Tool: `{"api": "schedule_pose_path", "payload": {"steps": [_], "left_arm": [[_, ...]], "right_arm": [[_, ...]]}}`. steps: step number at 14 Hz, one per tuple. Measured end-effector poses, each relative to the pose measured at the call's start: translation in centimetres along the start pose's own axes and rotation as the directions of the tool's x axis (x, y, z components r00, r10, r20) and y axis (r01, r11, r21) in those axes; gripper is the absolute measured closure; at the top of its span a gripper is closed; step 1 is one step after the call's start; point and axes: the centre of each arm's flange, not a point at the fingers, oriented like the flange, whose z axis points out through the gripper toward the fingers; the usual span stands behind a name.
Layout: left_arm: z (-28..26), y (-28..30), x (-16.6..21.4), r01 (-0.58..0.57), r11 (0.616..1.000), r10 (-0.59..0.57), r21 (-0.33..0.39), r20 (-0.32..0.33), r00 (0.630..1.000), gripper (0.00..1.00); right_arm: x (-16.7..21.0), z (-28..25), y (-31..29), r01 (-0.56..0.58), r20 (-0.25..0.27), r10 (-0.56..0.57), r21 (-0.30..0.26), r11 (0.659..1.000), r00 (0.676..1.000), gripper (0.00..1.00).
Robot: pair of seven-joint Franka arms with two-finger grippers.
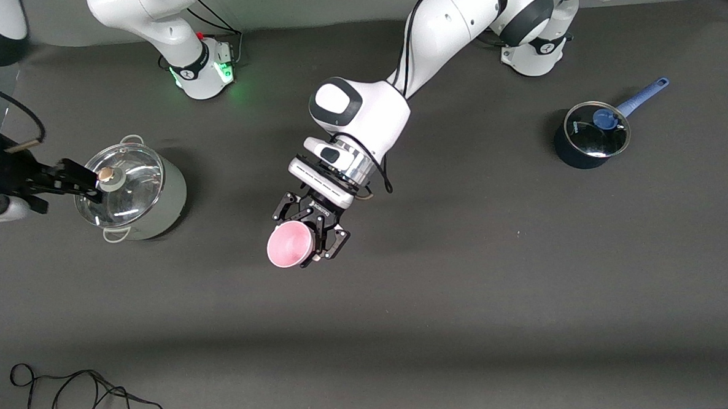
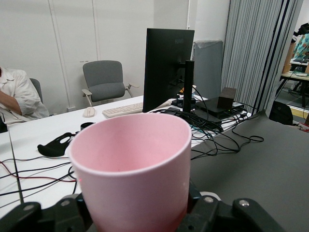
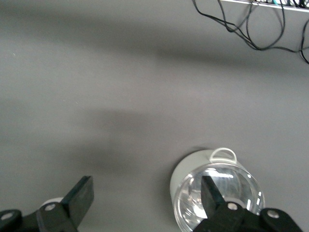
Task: Transfer pink cup from left to right arm
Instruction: 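Reach the right gripper across to the pink cup's side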
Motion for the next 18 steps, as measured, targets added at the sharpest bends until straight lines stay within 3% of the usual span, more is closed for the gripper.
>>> {"api": "schedule_pose_path", "payload": {"steps": [4, 7, 11, 13, 15, 18], "left_arm": [[0.0, 0.0, 0.2, 0.002, 1.000, -0.002, 0.000, -0.004, 1.000, 0.34], [0.0, 0.0, 0.2, 0.002, 1.000, -0.002, 0.000, -0.004, 1.000, 0.34], [0.0, 0.0, 0.2, 0.002, 1.000, -0.002, 0.000, -0.004, 1.000, 0.34], [0.0, 0.0, 0.2, 0.002, 1.000, -0.002, 0.000, -0.004, 1.000, 0.34], [0.0, 0.1, 0.2, 0.002, 1.000, -0.002, 0.000, -0.004, 1.000, 0.34], [0.0, 0.1, 0.2, 0.002, 1.000, -0.002, 0.000, -0.005, 1.000, 0.34]], "right_arm": [[2.0, 1.0, -6.4, 0.011, -0.003, -0.011, 0.012, 1.000, 1.000, 0.02], [4.3, 1.9, -9.6, -0.231, -0.013, 0.232, 0.040, 0.972, 0.973, 0.02], [5.9, 2.6, -13.2, -0.546, -0.013, 0.548, 0.056, 0.836, 0.837, 0.03], [5.9, 2.2, -14.1, -0.659, -0.008, 0.661, 0.065, 0.749, 0.750, 0.03], [5.5, 1.5, -15.9, -0.743, -0.001, 0.745, 0.074, 0.665, 0.667, 0.03], [5.2, 2.0, -19.9, -0.823, 0.020, 0.824, 0.074, 0.563, 0.566, 0.03]]}}
